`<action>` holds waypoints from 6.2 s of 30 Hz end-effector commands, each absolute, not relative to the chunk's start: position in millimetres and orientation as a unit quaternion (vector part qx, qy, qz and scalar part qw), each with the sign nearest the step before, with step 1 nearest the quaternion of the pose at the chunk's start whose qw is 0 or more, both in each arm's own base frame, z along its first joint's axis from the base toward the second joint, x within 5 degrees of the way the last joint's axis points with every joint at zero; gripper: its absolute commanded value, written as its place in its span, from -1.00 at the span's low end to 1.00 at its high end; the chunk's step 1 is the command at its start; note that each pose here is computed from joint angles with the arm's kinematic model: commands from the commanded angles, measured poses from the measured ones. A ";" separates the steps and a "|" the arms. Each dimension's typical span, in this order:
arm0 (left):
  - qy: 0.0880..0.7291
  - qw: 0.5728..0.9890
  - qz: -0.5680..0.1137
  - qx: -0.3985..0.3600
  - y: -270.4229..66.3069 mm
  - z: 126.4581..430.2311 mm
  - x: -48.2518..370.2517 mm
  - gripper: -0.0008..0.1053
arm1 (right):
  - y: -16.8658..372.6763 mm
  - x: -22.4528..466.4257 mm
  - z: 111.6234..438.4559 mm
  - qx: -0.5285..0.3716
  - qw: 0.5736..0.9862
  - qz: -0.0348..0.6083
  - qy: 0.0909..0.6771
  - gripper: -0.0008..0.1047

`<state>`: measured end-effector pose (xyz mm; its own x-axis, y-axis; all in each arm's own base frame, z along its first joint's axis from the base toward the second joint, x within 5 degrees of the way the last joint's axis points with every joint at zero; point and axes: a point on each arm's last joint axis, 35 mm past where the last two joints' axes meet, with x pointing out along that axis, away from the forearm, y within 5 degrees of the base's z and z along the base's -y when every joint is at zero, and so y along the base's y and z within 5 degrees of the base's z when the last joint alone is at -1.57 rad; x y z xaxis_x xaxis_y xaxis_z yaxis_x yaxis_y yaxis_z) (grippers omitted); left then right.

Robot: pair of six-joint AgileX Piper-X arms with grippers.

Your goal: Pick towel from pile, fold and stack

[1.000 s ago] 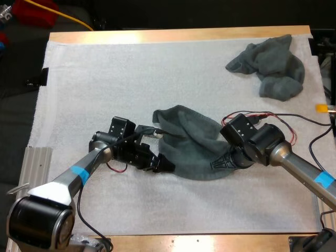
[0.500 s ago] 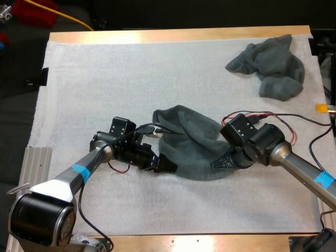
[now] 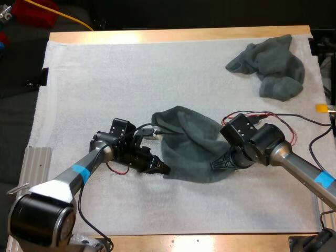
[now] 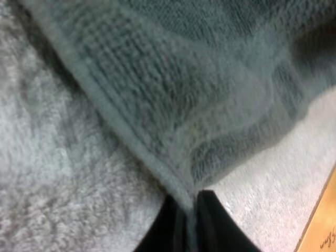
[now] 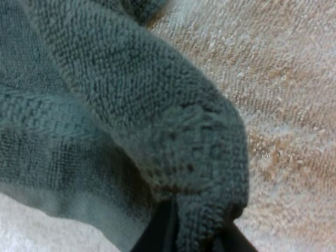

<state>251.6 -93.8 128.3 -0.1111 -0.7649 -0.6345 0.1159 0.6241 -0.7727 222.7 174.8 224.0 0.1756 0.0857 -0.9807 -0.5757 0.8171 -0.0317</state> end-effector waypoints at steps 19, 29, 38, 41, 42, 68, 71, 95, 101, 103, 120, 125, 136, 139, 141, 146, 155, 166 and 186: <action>0.511 0.753 -0.380 -0.167 -80.7 294.0 210.8 -0.98 | 162.2 205.9 327.1 -0.136 0.840 0.270 0.450 -0.97; 0.427 0.800 -0.395 -0.145 -73.2 401.4 185.6 -0.98 | 138.4 175.8 393.4 -0.082 0.885 0.280 0.361 -0.97; 0.453 0.793 -0.394 -0.103 -85.6 415.4 151.0 -0.98 | 128.5 141.1 420.6 -0.085 0.875 0.304 0.367 -0.97; 0.469 0.792 -0.382 -0.080 -93.6 413.9 141.2 -0.98 | 128.9 129.4 417.5 -0.090 0.860 0.310 0.396 -0.97; 0.475 0.794 -0.374 -0.070 -95.7 413.0 137.9 -0.98 | 129.8 125.1 415.9 -0.098 0.853 0.315 0.405 -0.97; 0.589 0.765 -0.259 0.023 -110.1 299.7 142.8 -0.98 | 166.3 135.5 321.6 -0.096 0.806 0.262 0.522 -0.97; 0.597 0.759 -0.261 -0.003 -105.0 291.1 163.0 -0.98 | 171.5 155.4 313.3 -0.071 0.809 0.253 0.525 -0.97; 0.619 0.662 -0.233 -0.352 -61.8 196.8 288.7 -0.98 | 144.7 293.9 242.7 0.248 0.757 0.225 0.562 -0.97; 0.597 0.663 -0.198 -0.407 -46.6 189.2 304.6 -0.98 | 143.5 315.5 224.9 0.299 0.748 0.215 0.553 -0.97; 0.586 0.666 -0.191 -0.419 -43.0 190.4 308.5 -0.98 | 144.1 320.1 222.0 0.303 0.751 0.215 0.545 -0.97; 0.503 0.692 -0.170 -0.489 -26.2 204.1 332.6 -0.91 | 130.5 340.0 214.0 0.464 0.759 0.116 0.442 -0.83; 0.482 0.696 -0.176 -0.502 -26.3 208.9 337.9 -0.31 | 130.8 342.0 215.6 0.475 0.765 0.131 0.415 -0.27; 0.481 0.671 -0.271 -0.495 -30.2 215.3 337.3 0.32 | 136.0 356.6 254.4 0.492 0.795 0.244 0.259 0.32; 0.482 0.661 -0.300 -0.490 -31.2 216.5 336.0 0.32 | 137.4 356.4 260.1 0.488 0.790 0.277 0.247 0.32; 0.481 0.658 -0.319 -0.484 -31.8 218.2 334.4 0.32 | 138.6 355.3 260.4 0.474 0.788 0.299 0.254 0.32; 0.466 0.685 -0.336 -0.448 -31.5 230.6 325.4 0.32 | 140.2 352.7 256.2 0.446 0.785 0.327 0.279 0.32; 0.452 0.754 -0.318 -0.356 -29.5 259.9 294.2 0.32 | 138.4 340.6 256.6 0.374 0.802 0.344 0.315 0.32; 0.492 0.785 -0.280 -0.252 -25.3 270.0 256.3 0.32 | 125.6 304.4 274.5 0.256 0.827 0.345 0.362 0.32; 0.490 0.807 -0.309 -0.117 -70.3 312.9 189.9 0.32 | 139.9 239.1 302.1 0.137 0.792 0.440 0.400 -0.96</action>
<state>191.8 -70.7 311.4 0.3228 -0.6287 -0.7075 0.3880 0.7697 -0.5070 241.4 140.4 299.1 0.3025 0.7997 -0.5186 -0.5653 0.5887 0.5779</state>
